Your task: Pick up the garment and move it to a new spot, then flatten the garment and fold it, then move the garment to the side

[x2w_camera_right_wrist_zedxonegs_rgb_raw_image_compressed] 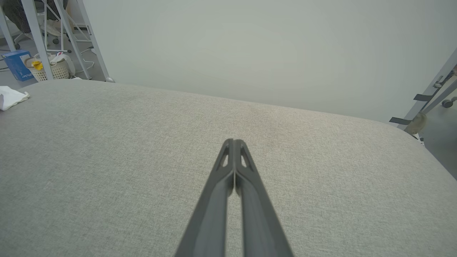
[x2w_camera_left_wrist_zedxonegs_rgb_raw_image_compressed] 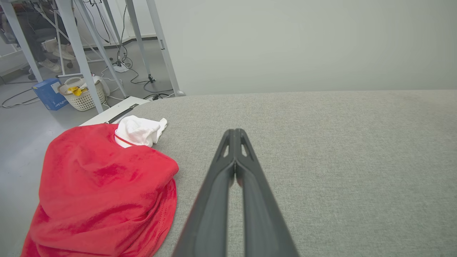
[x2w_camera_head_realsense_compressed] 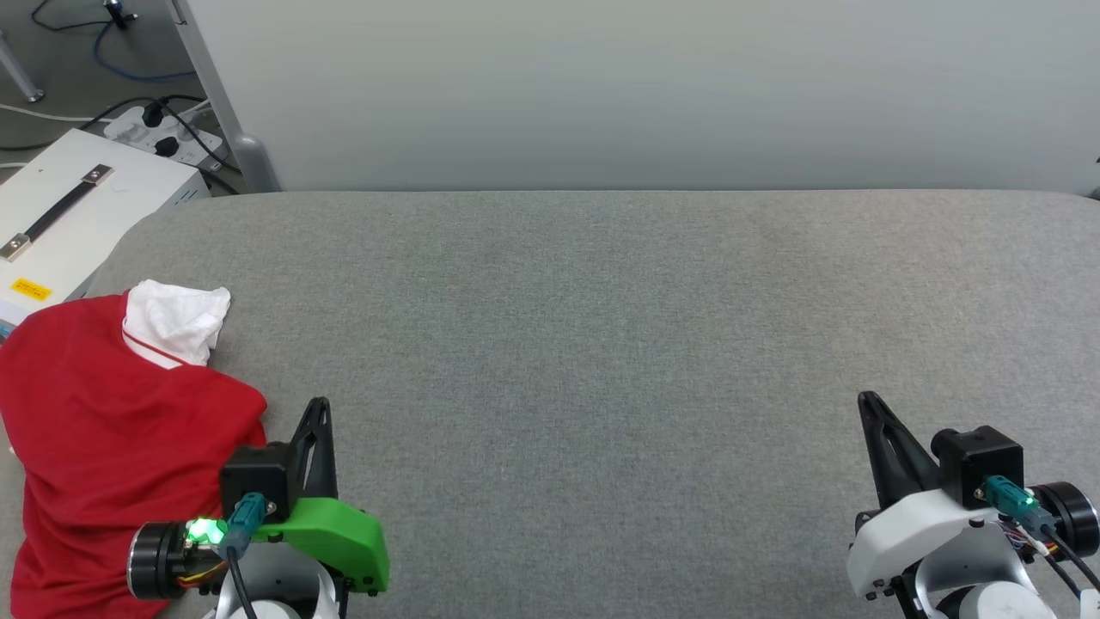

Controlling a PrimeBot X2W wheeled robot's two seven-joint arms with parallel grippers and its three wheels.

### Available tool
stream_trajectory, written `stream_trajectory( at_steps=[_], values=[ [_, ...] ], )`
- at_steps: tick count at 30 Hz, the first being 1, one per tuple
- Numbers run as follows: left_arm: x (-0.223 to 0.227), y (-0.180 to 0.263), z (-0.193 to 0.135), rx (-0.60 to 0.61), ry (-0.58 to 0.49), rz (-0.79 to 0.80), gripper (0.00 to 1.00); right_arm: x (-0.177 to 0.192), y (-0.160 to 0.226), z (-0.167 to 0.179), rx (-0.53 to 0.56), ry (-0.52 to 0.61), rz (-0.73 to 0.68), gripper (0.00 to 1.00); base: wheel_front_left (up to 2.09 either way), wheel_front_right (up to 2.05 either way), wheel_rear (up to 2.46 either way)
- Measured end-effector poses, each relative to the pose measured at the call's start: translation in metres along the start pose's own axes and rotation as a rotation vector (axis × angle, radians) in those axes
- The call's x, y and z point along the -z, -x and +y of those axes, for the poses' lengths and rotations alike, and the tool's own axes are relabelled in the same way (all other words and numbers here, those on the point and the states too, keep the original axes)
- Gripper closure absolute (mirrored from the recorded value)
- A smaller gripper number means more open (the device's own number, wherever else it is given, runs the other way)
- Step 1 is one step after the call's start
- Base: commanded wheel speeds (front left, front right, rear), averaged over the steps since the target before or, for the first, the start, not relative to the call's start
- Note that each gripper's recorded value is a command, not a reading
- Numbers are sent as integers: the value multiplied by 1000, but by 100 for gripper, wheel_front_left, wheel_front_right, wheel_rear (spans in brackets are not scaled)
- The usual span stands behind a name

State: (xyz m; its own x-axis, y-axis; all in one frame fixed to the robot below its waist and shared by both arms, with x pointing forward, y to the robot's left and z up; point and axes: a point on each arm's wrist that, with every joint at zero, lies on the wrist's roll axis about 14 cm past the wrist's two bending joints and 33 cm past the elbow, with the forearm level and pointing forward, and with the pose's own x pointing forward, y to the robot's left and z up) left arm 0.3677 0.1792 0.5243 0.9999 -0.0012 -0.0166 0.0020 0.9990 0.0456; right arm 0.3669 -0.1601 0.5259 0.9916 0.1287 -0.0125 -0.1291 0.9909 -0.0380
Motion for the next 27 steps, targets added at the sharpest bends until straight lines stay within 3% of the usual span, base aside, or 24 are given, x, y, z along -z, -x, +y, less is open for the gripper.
stream_trajectory(
  at_steps=[27],
  values=[
    [0,0,0,0,0,0,100,0,0,0,0,0,0,100,0,0,0]
  ],
)
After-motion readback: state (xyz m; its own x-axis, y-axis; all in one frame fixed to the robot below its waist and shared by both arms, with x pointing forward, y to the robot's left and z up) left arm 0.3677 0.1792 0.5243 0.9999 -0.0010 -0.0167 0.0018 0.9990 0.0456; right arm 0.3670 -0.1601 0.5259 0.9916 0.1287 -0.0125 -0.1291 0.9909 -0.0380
